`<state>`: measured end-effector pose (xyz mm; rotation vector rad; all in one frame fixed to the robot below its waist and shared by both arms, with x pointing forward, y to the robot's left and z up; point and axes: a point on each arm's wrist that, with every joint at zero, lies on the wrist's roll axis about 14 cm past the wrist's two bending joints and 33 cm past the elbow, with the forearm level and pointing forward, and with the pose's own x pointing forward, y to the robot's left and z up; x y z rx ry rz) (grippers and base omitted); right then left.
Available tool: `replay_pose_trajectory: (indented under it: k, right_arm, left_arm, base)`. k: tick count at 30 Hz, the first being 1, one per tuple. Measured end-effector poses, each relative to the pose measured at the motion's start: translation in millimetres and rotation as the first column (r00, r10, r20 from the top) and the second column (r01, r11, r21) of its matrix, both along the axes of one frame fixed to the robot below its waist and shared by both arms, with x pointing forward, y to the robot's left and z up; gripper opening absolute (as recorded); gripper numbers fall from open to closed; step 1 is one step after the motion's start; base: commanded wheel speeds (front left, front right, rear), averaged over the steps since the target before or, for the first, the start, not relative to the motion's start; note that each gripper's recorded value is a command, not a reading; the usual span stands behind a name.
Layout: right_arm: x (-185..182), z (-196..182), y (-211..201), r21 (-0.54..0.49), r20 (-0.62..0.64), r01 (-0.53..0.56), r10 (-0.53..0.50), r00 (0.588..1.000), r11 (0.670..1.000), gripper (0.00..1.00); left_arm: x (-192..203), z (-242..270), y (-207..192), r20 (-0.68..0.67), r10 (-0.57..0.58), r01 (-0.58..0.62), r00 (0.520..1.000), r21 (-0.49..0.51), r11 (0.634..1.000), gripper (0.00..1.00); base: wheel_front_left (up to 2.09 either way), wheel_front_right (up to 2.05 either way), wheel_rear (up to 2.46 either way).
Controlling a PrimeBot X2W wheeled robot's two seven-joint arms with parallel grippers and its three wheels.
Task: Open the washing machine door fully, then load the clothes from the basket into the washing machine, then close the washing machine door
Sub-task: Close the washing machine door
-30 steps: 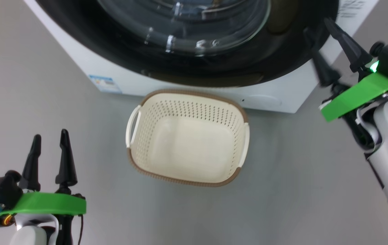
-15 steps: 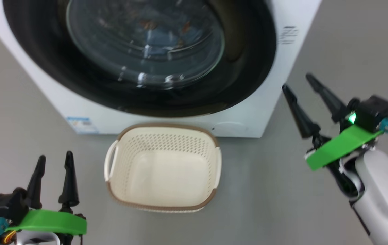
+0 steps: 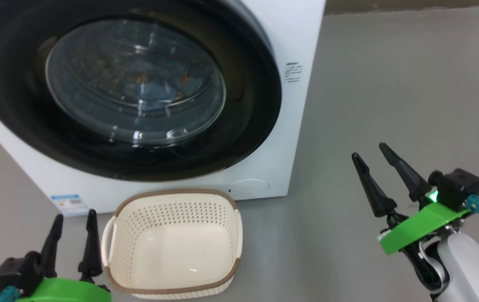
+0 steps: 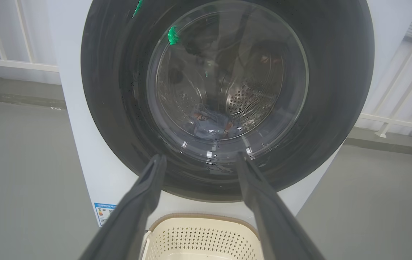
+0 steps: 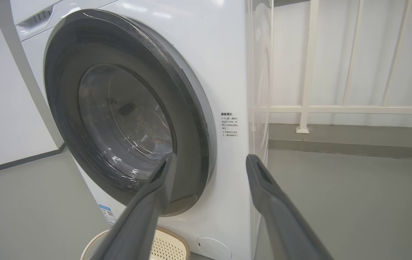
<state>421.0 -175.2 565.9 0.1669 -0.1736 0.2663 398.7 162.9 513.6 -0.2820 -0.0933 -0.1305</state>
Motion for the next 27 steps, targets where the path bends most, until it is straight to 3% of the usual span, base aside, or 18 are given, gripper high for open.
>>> replay_pose_trajectory:
  k: [11,27]
  right_arm:
    - [-30.2,-8.7,-30.4,0.039,-0.015,0.105,-0.105,0.994,0.994,1.0]
    - [-30.5,-13.4,-30.4,0.04,-0.026,0.111,-0.11,0.994,0.993,1.0]
  left_arm:
    - [-8.1,5.9,-15.2,0.013,-0.043,0.043,0.999,-0.034,0.998,1.0]
    - [-9.7,5.6,-12.3,0.012,-0.041,0.042,0.999,-0.025,0.999,1.0]
  base:
    - [0.0,0.0,0.0]
    - [0.0,0.0,0.0]
